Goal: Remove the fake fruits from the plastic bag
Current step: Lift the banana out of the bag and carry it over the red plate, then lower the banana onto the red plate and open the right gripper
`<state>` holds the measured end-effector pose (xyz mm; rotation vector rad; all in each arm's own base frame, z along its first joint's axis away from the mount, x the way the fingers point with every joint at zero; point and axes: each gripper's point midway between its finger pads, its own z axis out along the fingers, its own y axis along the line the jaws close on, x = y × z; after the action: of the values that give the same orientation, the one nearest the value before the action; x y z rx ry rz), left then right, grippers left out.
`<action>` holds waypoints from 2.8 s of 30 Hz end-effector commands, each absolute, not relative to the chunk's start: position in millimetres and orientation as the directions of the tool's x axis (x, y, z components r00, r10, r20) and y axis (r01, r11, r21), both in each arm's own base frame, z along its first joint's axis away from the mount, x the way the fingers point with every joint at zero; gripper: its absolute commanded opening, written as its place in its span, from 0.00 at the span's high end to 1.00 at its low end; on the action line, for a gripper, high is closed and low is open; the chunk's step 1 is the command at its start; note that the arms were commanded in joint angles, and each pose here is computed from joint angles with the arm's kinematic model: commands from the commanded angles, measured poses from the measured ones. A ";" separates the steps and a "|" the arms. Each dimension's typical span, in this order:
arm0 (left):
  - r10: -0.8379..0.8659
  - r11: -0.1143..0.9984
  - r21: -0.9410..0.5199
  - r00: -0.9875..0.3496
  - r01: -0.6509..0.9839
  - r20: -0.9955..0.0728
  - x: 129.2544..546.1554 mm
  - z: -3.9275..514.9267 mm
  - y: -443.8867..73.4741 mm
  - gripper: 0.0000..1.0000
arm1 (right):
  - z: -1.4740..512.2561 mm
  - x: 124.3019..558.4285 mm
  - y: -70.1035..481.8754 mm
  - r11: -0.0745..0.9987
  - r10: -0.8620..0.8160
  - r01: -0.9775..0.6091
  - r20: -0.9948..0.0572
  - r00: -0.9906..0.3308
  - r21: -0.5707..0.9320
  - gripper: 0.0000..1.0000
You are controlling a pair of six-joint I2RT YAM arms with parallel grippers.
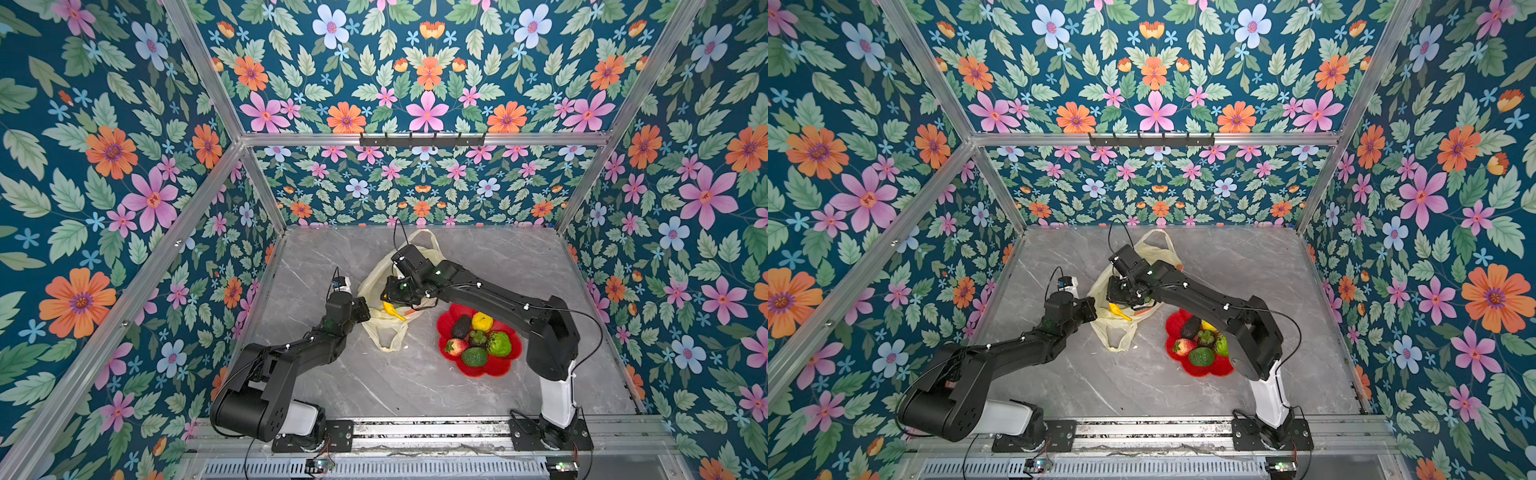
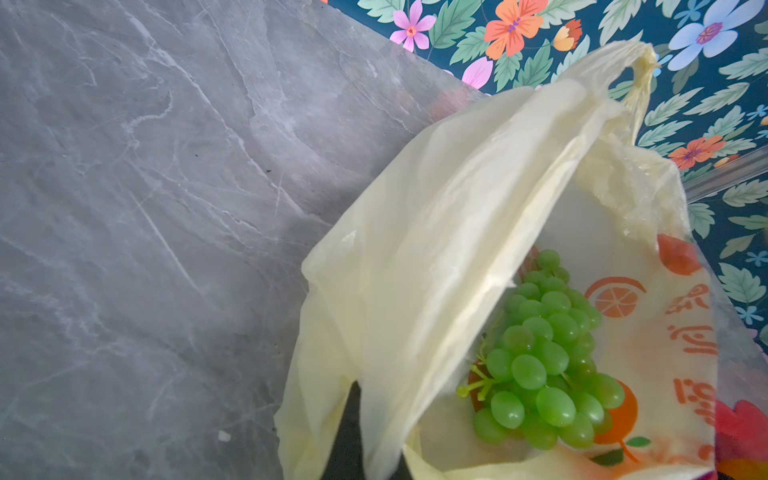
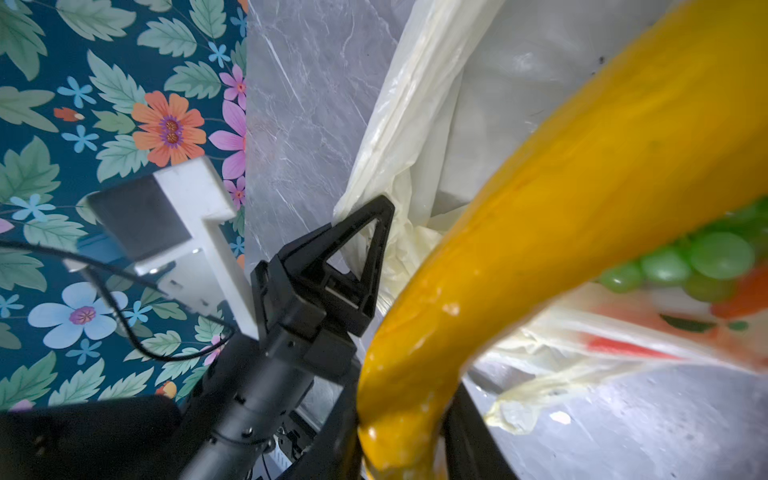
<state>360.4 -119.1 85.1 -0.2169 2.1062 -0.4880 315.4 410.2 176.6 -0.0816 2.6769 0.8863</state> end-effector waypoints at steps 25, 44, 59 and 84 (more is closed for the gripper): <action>-0.365 0.887 -0.460 -0.538 0.047 -0.760 357.9 91.8 -122.1 1.00 | 123.2 284.2 259.3 0.839 0.454 0.315 -0.252 -0.854 0.444 0.70; -0.366 0.884 -0.464 -0.542 0.051 -0.757 358.4 91.0 -123.6 1.00 | 97.0 303.1 252.8 0.808 0.525 0.407 -0.208 -0.825 0.425 0.69; -0.361 0.887 -0.458 -0.542 0.050 -0.759 359.3 91.5 -123.3 1.00 | 70.3 300.3 246.6 0.810 0.546 0.467 -0.168 -0.821 0.354 0.68; -0.342 0.891 -0.449 -0.548 0.069 -0.763 361.1 92.0 -127.1 1.00 | 106.4 304.8 233.0 0.847 0.506 0.404 -0.292 -0.812 0.345 0.48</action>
<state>358.2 -123.5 86.7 -0.2256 2.1025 -0.5331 302.5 243.0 90.8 0.7324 2.6924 0.4442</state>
